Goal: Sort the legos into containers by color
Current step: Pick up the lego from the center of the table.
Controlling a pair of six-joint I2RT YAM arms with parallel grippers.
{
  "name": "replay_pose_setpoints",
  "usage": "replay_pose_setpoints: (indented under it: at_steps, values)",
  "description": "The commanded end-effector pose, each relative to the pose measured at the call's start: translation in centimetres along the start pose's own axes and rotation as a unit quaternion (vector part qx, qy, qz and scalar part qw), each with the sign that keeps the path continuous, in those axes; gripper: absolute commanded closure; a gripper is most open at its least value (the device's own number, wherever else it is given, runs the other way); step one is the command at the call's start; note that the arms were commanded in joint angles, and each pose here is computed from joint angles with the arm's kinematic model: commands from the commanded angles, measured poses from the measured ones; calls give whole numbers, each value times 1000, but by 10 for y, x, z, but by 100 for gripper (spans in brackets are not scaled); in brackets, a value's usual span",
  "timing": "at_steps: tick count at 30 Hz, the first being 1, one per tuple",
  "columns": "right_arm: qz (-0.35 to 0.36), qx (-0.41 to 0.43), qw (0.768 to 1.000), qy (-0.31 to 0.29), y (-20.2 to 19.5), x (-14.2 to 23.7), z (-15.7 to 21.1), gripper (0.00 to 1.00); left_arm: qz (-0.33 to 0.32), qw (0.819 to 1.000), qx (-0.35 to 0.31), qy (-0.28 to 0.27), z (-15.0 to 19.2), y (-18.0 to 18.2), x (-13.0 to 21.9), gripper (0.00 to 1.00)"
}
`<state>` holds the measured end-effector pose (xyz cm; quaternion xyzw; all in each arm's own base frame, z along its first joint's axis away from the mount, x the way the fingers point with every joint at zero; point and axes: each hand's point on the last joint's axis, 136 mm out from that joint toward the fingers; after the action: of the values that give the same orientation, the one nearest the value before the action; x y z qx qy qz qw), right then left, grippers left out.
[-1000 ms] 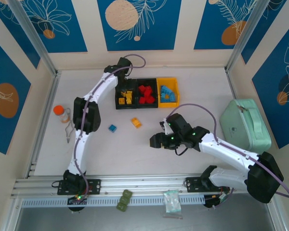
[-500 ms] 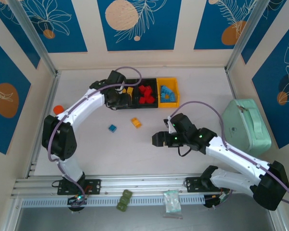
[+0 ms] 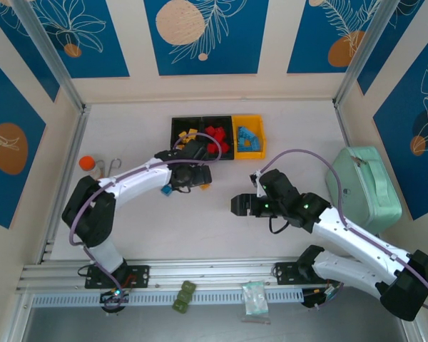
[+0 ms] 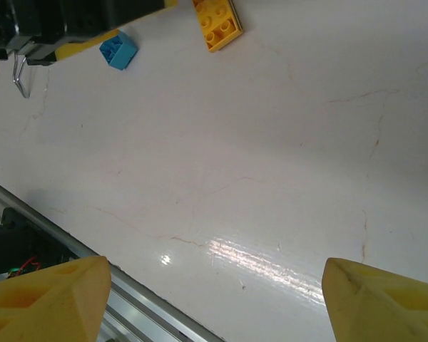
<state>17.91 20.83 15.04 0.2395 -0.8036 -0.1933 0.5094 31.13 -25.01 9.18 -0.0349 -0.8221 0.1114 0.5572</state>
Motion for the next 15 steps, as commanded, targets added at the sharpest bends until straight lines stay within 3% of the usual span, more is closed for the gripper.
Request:
replay_pose_setpoints:
  at_steps: [1,8,15]
  values:
    - [0,-4,1000,-1,-7,2,6,22,-23,998,40,-35,-10,-3,-11,9]
    - [-2,-27,1000,-2,-20,2,13,22,-63,997,43,-10,-11,-11,-44,8]
    - [-5,-44,999,2,-27,2,15,23,-92,995,40,3,-6,-10,-66,23]
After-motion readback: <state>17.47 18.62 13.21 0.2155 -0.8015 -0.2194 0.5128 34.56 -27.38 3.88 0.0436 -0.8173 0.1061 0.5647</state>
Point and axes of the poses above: each hand's point on the last joint's axis, 136 mm out from that joint toward the fingers, its own x axis back along the fingers, its own y axis along the line the jaws close on, z = x × y, and after that the axes turned 3 degrees about -x, right-handed
